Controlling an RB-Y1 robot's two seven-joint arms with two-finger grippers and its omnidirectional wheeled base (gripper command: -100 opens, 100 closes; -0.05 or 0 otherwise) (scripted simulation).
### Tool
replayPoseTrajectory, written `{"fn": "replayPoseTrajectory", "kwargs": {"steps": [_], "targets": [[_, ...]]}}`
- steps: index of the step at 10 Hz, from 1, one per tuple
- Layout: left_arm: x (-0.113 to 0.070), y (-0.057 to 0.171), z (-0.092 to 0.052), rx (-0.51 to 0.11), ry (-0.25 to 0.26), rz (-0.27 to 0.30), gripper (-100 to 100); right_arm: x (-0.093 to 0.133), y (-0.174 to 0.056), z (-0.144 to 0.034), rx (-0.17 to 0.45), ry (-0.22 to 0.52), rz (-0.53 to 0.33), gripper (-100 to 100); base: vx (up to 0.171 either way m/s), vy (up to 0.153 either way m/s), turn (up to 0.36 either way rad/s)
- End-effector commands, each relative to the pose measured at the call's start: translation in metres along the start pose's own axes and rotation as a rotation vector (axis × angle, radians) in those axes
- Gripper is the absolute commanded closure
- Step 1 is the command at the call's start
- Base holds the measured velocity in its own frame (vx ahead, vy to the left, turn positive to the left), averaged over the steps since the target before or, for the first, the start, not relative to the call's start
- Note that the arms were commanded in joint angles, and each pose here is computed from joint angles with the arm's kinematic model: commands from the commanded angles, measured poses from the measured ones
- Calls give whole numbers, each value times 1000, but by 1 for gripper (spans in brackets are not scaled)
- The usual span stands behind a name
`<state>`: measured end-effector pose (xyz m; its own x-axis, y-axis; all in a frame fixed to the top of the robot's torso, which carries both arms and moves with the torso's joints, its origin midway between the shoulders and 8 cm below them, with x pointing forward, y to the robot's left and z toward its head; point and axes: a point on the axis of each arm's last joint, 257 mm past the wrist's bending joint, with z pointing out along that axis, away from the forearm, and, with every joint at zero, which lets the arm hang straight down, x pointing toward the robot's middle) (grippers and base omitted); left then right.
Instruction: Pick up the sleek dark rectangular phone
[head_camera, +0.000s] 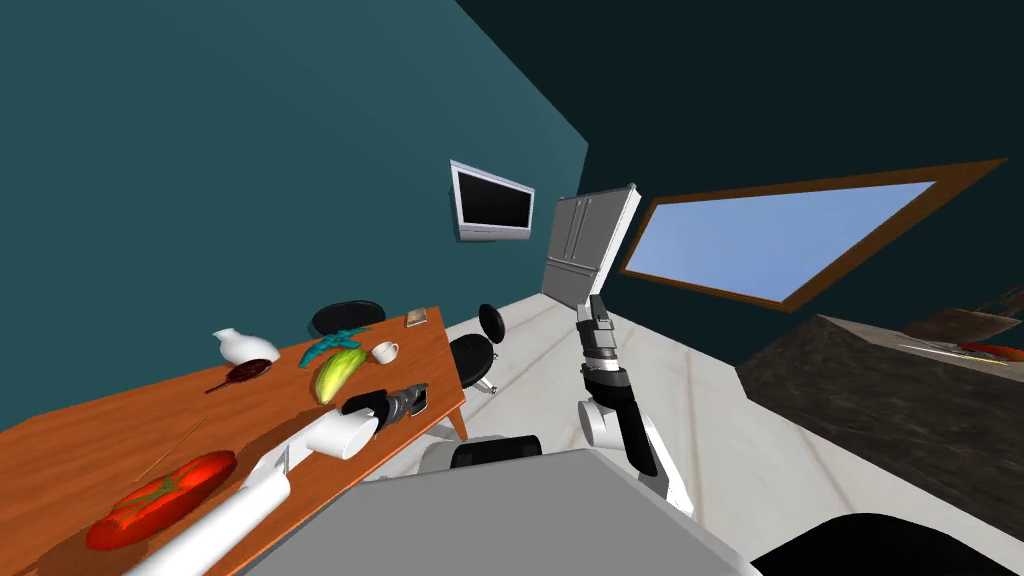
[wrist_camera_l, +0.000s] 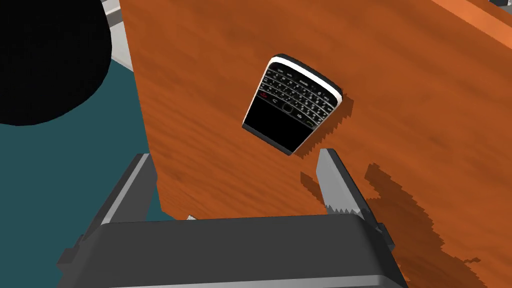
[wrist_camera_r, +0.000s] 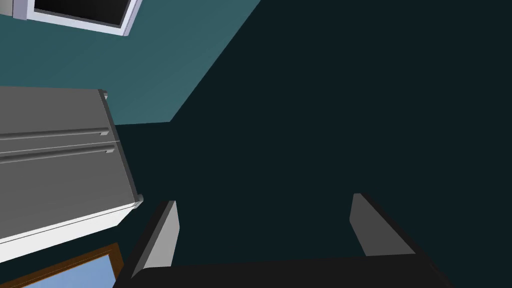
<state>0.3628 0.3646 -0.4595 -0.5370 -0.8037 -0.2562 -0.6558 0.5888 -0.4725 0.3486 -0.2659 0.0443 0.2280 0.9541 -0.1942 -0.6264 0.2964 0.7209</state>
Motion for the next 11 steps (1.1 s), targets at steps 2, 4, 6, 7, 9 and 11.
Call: {"fn": "replayPoseTrajectory", "kwargs": {"steps": [2,4,6,7,9,11], "targets": [[4,49,-1,-113,23,12,-100,0,0,0,0,0,0,0,63,-42,-234],[4,106,-7,-244,43,24,-100,0,0,0,0,0,0,0,61,-33,-225],[0,153,-17,-353,55,34,-100,0,0,0,0,0,0,0,85,-53,-316],[-3,172,-23,-398,58,39,-100,0,0,0,0,0,0,0,80,-37,-201],[-10,206,-37,-481,61,48,-100,0,0,0,0,0,0,0,78,-40,-192],[-9,198,-32,-458,60,45,0,0,0,0,0,0,0,0,21,-14,-14]]}}
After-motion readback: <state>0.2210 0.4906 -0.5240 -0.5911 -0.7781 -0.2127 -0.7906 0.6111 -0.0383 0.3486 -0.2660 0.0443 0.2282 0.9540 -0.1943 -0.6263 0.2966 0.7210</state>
